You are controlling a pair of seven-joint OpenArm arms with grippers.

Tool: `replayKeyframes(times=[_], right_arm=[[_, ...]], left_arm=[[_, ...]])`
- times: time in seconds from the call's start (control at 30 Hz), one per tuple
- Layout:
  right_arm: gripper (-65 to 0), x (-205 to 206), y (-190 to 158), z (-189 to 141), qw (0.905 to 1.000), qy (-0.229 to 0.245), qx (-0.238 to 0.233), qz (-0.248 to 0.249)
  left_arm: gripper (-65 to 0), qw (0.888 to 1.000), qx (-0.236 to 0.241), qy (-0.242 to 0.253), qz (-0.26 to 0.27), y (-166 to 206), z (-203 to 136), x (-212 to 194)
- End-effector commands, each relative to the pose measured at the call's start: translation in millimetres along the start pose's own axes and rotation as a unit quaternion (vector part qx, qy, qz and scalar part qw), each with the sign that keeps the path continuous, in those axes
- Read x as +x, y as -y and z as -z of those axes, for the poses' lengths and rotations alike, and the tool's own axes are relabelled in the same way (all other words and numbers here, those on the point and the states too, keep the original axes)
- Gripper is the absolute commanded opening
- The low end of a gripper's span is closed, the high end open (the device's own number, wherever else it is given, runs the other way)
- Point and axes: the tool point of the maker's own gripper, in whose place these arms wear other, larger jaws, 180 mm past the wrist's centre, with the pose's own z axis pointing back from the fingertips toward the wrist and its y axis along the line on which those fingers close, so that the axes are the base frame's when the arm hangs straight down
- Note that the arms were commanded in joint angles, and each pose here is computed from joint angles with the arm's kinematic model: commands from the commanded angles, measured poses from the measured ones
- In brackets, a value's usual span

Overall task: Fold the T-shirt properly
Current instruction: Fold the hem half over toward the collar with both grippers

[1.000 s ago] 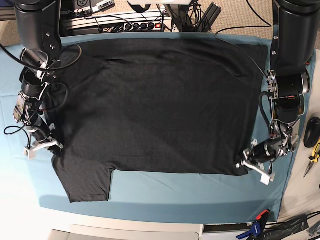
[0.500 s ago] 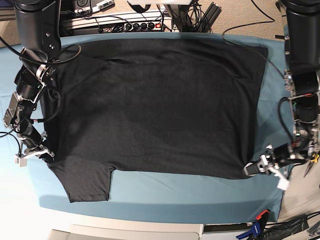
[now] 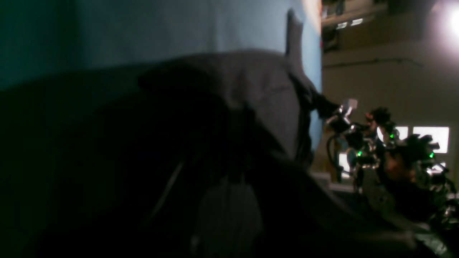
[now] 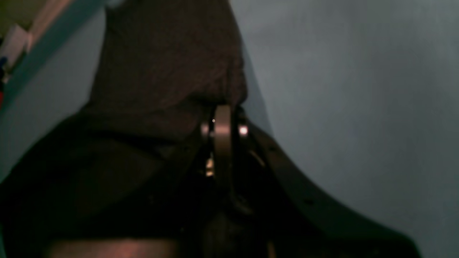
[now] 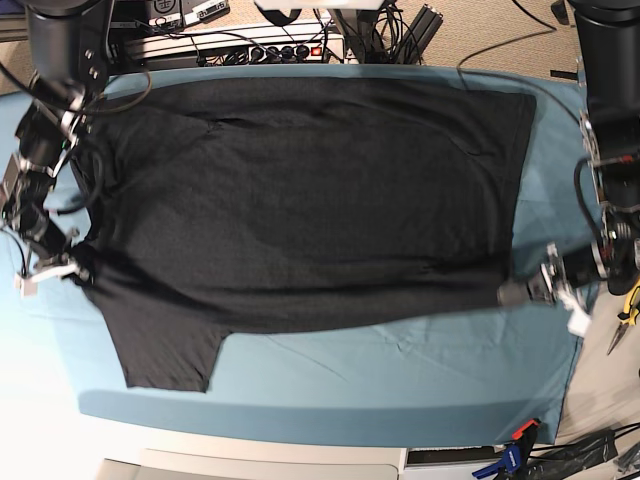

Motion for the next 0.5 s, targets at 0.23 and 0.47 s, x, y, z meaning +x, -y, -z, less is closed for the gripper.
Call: replayKeyframes(times=[0.23, 0.47], right_arm=[[-65.0, 53.3, -18.1, -40.9, 0.9933, 0.065, 0.006, -0.096], [-65.0, 44.0, -21.8, -53.2, 0.9899, 0.055, 0.001, -0.130]], left_arm=[[-65.0, 0.999, -0.006, 0.023, 0.042, 17.3, -18.3, 29.6], [-65.0, 0.997, 0.004, 0.017, 0.072, 20.6, -30.0, 33.3]])
